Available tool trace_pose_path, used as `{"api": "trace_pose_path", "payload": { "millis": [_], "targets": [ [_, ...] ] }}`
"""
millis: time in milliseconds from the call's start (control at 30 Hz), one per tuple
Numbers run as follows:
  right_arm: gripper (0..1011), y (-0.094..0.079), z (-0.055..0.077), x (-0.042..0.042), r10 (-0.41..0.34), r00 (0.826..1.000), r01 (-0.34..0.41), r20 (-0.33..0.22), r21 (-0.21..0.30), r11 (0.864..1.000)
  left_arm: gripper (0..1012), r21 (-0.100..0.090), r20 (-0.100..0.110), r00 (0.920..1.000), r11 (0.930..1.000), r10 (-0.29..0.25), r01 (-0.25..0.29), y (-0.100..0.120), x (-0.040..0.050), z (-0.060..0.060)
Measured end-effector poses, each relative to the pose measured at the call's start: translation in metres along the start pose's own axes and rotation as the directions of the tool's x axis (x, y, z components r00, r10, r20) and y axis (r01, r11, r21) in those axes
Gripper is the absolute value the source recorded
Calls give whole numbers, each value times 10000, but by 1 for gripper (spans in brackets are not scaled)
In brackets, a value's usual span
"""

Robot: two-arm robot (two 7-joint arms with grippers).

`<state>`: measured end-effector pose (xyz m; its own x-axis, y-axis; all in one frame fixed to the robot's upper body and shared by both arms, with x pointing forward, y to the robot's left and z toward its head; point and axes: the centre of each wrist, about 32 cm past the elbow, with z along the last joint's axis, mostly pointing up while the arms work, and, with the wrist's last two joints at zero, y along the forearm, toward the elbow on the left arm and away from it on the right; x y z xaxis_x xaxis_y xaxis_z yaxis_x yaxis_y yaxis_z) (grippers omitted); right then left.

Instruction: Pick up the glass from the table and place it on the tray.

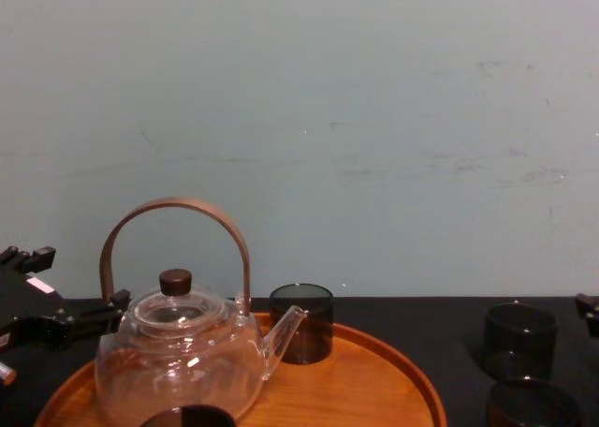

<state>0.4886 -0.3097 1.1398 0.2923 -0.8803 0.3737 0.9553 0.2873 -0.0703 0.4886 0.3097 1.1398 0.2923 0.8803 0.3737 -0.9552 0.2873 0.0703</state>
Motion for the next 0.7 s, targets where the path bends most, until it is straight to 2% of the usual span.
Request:
{"api": "trace_pose_path", "payload": {
  "millis": [700],
  "targets": [
    [1002, 0, 0, 0, -1, 10000, 1, 0, -1, 10000, 1010, 0, 0, 10000, 10000, -1, 1, 0, 0, 0]
  ]
}}
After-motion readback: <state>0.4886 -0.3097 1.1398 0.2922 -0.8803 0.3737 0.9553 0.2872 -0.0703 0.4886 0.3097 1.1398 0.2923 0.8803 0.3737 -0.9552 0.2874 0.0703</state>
